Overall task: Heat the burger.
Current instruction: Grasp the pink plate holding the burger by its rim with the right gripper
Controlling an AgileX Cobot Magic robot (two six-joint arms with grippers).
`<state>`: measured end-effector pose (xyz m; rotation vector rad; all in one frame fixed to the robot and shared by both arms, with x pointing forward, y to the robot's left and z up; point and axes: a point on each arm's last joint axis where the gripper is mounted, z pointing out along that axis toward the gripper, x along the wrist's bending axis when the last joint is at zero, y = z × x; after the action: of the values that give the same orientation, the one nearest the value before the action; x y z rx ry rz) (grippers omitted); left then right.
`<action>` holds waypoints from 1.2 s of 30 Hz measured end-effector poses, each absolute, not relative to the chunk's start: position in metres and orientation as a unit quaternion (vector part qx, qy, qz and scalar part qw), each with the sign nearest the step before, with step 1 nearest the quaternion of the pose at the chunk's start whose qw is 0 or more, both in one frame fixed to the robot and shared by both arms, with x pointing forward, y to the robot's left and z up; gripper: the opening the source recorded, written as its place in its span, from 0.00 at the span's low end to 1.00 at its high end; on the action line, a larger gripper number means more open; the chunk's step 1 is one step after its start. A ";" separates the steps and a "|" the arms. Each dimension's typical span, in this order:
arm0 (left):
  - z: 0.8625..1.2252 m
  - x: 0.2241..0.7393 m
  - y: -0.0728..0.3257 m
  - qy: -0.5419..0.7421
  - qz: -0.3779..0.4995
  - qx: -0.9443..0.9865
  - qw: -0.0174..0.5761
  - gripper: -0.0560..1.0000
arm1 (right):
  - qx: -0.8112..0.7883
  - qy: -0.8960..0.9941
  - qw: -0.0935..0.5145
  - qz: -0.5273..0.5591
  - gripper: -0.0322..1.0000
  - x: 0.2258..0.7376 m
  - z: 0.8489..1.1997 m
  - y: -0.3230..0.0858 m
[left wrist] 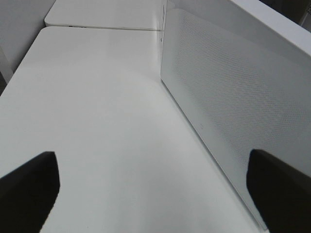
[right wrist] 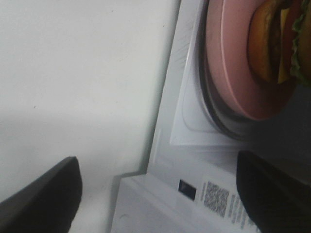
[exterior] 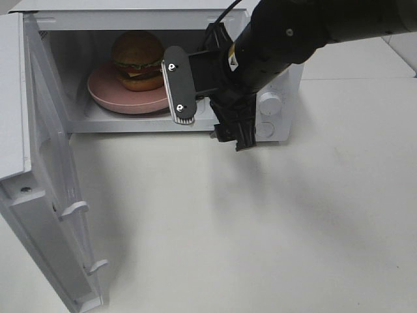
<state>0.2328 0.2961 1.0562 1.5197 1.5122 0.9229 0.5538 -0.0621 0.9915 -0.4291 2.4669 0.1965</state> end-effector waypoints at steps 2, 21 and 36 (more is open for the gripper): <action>1.056 0.233 0.296 0.596 0.364 0.599 0.393 0.99 | -0.165 0.931 0.317 0.081 0.82 0.559 0.991 -0.055; 1.056 0.233 0.296 0.596 0.364 0.599 0.393 0.99 | -0.164 0.923 0.334 0.094 0.79 0.604 0.968 -0.017; 1.056 0.233 0.296 0.596 0.364 0.599 0.393 0.99 | -0.171 0.921 0.331 0.108 0.78 0.619 0.942 0.016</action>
<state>0.2328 0.2961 1.0562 1.5197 1.5122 0.9229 0.6188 0.0155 0.9417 -0.4478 2.4083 0.2830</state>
